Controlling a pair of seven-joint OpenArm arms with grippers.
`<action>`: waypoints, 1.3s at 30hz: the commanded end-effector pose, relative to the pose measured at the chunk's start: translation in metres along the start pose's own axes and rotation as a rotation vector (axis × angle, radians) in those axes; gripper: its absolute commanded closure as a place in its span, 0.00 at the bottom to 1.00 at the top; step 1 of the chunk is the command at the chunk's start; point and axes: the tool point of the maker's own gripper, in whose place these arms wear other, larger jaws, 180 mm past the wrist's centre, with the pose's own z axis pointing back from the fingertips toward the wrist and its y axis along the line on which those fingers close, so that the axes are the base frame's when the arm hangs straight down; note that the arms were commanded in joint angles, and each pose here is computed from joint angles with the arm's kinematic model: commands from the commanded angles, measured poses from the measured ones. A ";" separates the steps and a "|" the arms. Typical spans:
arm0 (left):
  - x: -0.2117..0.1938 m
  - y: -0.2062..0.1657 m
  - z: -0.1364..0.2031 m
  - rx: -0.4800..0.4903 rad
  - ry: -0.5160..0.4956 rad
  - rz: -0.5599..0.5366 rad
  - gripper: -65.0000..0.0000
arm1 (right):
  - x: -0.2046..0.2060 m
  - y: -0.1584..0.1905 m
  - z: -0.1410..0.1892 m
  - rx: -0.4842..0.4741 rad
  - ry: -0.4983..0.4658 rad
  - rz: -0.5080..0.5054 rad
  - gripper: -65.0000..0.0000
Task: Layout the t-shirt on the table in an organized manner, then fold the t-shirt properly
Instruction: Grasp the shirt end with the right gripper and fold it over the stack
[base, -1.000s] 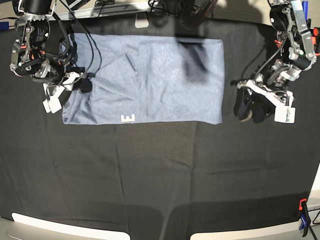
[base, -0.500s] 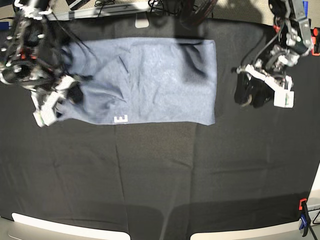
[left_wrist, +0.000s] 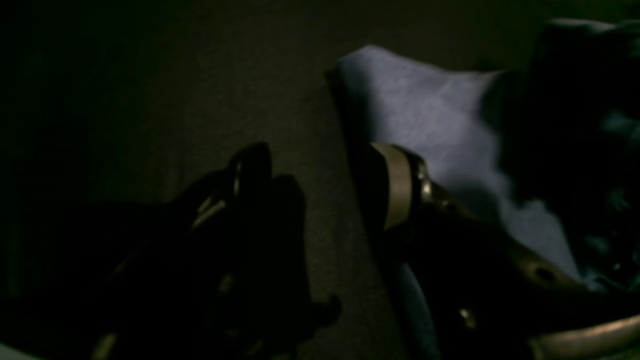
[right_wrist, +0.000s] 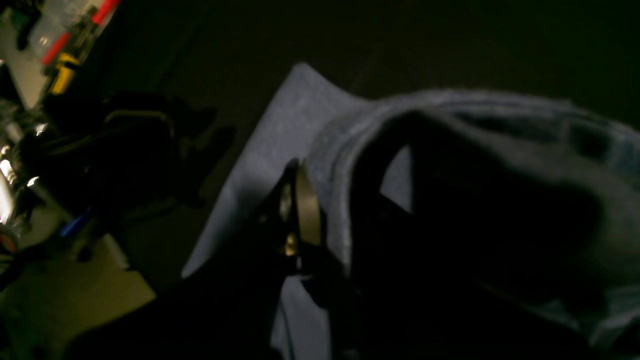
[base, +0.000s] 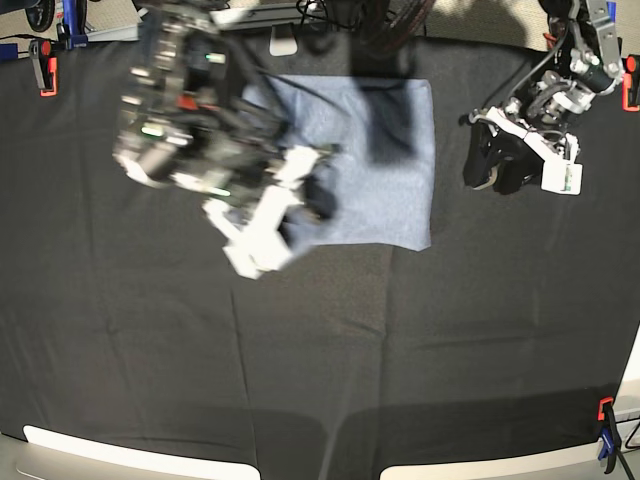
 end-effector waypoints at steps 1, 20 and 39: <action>0.012 -0.004 0.002 -0.021 -0.044 -0.010 0.56 | 0.022 0.012 -0.002 0.015 -0.076 0.023 1.00; 0.011 -0.003 0.005 -0.024 -0.040 -0.020 0.56 | 0.038 0.103 -0.051 0.161 -0.183 0.124 0.60; 0.046 0.053 0.049 0.121 -0.182 0.019 0.56 | 0.065 0.019 -0.034 -0.232 -0.067 0.276 0.58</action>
